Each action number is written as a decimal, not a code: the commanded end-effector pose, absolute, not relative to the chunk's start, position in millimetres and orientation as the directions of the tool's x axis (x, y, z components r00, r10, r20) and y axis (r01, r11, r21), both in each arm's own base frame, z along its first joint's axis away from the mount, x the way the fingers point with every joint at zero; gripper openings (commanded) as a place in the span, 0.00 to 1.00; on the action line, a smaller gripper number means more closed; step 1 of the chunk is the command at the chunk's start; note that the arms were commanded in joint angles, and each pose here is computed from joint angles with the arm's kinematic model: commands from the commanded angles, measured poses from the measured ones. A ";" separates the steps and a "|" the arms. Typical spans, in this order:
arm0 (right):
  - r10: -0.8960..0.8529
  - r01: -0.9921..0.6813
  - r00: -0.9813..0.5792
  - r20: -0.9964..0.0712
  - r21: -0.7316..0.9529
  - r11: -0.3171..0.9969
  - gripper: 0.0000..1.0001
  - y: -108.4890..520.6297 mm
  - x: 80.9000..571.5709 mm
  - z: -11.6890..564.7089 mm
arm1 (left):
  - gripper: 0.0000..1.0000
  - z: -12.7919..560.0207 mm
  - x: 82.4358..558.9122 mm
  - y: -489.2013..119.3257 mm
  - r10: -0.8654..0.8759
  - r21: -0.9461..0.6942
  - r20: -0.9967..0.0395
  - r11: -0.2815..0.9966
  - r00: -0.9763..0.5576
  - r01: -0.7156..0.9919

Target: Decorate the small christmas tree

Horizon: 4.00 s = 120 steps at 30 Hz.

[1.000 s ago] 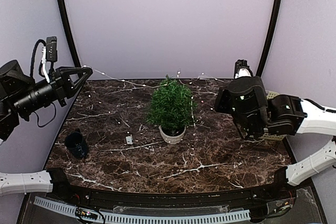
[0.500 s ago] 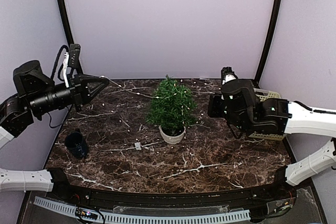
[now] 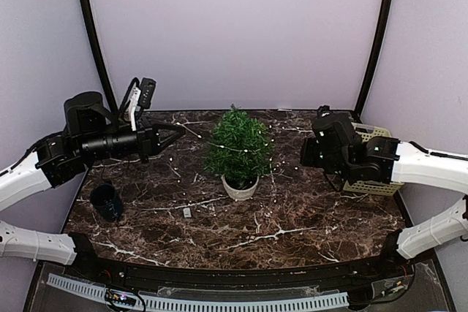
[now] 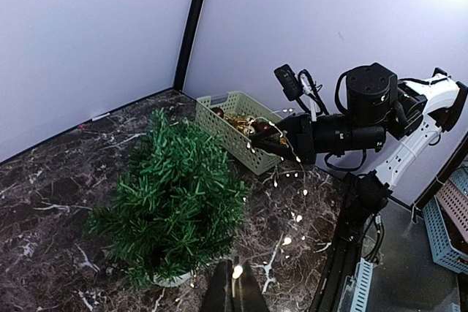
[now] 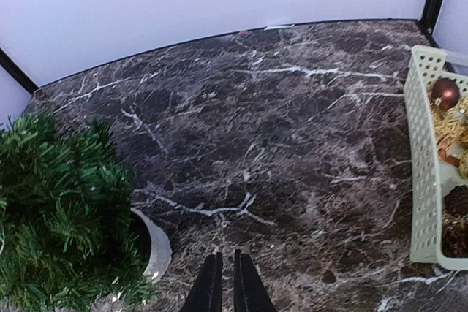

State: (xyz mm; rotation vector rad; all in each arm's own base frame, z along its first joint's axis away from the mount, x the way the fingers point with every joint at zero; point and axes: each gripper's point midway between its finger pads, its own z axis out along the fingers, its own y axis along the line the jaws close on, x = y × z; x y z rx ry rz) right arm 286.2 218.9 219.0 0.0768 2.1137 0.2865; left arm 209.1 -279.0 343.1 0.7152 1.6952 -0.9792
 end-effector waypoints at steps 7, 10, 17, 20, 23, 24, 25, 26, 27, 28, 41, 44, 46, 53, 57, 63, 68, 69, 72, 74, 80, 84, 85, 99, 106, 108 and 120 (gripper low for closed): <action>0.097 -0.364 -0.664 -0.742 0.434 0.824 0.24 273.3 243.7 193.3 | 0.00 323.1 203.8 -303.4 -0.087 -0.381 -0.923 0.350 -0.375 0.856; 0.121 -0.377 -0.666 -0.737 0.471 0.797 0.24 276.0 239.3 194.9 | 0.00 319.1 202.5 -309.7 -0.091 -0.399 -0.916 0.314 -0.391 0.861; 0.128 -0.412 -0.644 -0.754 0.484 0.772 0.19 283.5 238.8 206.9 | 0.00 333.5 197.4 -323.7 -0.112 -0.411 -0.912 0.212 -0.396 0.887; 0.126 -0.421 -0.641 -0.757 0.484 0.767 0.19 287.0 239.3 209.1 | 0.00 342.0 195.5 -327.4 -0.123 -0.410 -0.911 0.177 -0.393 0.895; 0.125 -0.428 -0.638 -0.760 0.484 0.763 0.18 290.8 239.5 210.8 | 0.00 345.9 193.6 -329.4 -0.129 -0.418 -0.907 0.153 -0.401 0.895; 0.124 -0.430 -0.639 -0.760 0.486 0.761 0.18 292.2 239.2 210.6 | 0.00 347.1 193.0 -329.5 -0.134 -0.418 -0.906 0.148 -0.401 0.896; 0.123 -0.434 -0.638 -0.760 0.488 0.757 0.18 293.8 239.2 210.8 | 0.00 347.8 192.5 -329.6 -0.136 -0.421 -0.905 0.143 -0.404 0.896; 0.120 -0.440 -0.639 -0.759 0.489 0.753 0.18 296.0 238.5 210.8 | 0.00 349.5 191.3 -329.9 -0.139 -0.420 -0.905 0.134 -0.403 0.897; 0.114 -0.445 -0.640 -0.760 0.487 0.751 0.18 297.8 238.1 209.7 | 0.00 349.9 190.9 -330.1 -0.142 -0.426 -0.902 0.129 -0.408 0.895; 0.110 -0.449 -0.641 -0.759 0.487 0.749 0.18 299.4 237.5 209.3 | 0.00 351.2 189.9 -330.8 -0.145 -0.425 -0.901 0.120 -0.408 0.897; 0.097 -0.628 -0.609 -0.787 0.554 0.547 0.83 310.9 195.8 254.0 | 0.00 384.9 171.7 -324.6 -0.183 -0.398 -0.906 0.061 -0.382 0.915; 0.128 -0.631 -0.585 -0.801 0.549 0.548 0.87 302.7 194.2 262.9 | 0.00 399.4 160.5 -319.7 -0.183 -0.379 -0.911 0.024 -0.369 0.925; 0.145 -0.617 -0.573 -0.806 0.541 0.571 0.88 296.6 197.4 262.6 | 0.00 411.6 155.2 -315.6 -0.199 -0.361 -0.915 0.010 -0.351 0.933; 0.133 -0.632 -0.587 -0.799 0.555 0.541 0.88 309.0 192.0 256.5 | 0.00 446.7 144.1 -305.8 -0.275 -0.326 -0.905 -0.039 -0.324 0.944; 0.130 -0.637 -0.590 -0.797 0.558 0.532 0.88 317.1 190.5 254.9 | 0.00 459.6 138.9 -303.3 -0.311 -0.310 -0.895 -0.080 -0.319 0.947; 0.121 -0.659 -0.596 -0.794 0.570 0.491 0.87 327.2 184.9 256.1 | 0.00 464.2 140.9 -303.3 -0.341 -0.281 -0.894 -0.077 -0.290 0.957; 0.079 -0.684 -0.615 -0.785 0.580 0.443 0.87 340.4 172.7 257.0 | 0.00 461.2 147.9 -306.2 -0.377 -0.232 -0.896 -0.055 -0.235 0.971; 0.066 -0.686 -0.619 -0.782 0.580 0.439 0.87 343.2 169.6 256.6 | 0.00 459.6 148.4 -307.0 -0.379 -0.228 -0.896 -0.056 -0.232 0.972; 0.043 -0.682 -0.616 -0.786 0.561 0.469 0.86 345.7 161.1 255.4 | 0.00 458.0 152.4 -309.6 -0.393 -0.219 -0.893 -0.052 -0.221 0.974; 0.060 -0.663 -0.611 -0.790 0.551 0.507 0.86 340.1 161.1 254.1 | 0.00 455.6 155.6 -311.5 -0.393 -0.221 -0.893 -0.043 -0.220 0.974; 0.076 -0.673 -0.599 -0.798 0.552 0.493 0.87 333.2 146.3 264.5 | 0.00 448.0 163.1 -315.1 -0.377 -0.234 -0.899 -0.011 -0.221 0.972; 0.018 -0.718 -0.570 -0.821 0.508 0.476 0.66 348.8 127.5 276.0 | 0.00 444.4 165.7 -317.2 -0.364 -0.244 -0.903 -0.002 -0.228 0.970; 0.005 -0.735 -0.559 -0.829 0.498 0.461 0.62 355.9 119.6 280.9 | 0.00 444.0 166.0 -317.6 -0.362 -0.247 -0.903 -0.001 -0.230 0.969; -0.020 -0.752 -0.533 -0.846 0.462 0.470 0.60 401.9 105.9 266.1 | 0.00 440.6 166.2 -314.7 -0.351 -0.268 -0.904 0.017 -0.245 0.963; -0.113 -0.782 -0.515 -0.850 0.412 0.469 0.55 431.7 90.9 251.3 | 0.00 442.2 163.8 -310.3 -0.347 -0.258 -0.909 0.035 -0.231 0.965; -0.065 -0.746 -0.518 -0.853 0.413 0.522 0.60 425.8 102.1 253.1 | 0.00 438.3 165.5 -308.9 -0.325 -0.265 -0.917 0.063 -0.231 0.962; 0.214 -0.463 -0.510 -0.833 0.475 0.748 0.80 361.2 154.6 250.9 | 0.00 448.6 156.8 -295.3 -0.261 -0.259 -0.940 0.122 -0.221 0.958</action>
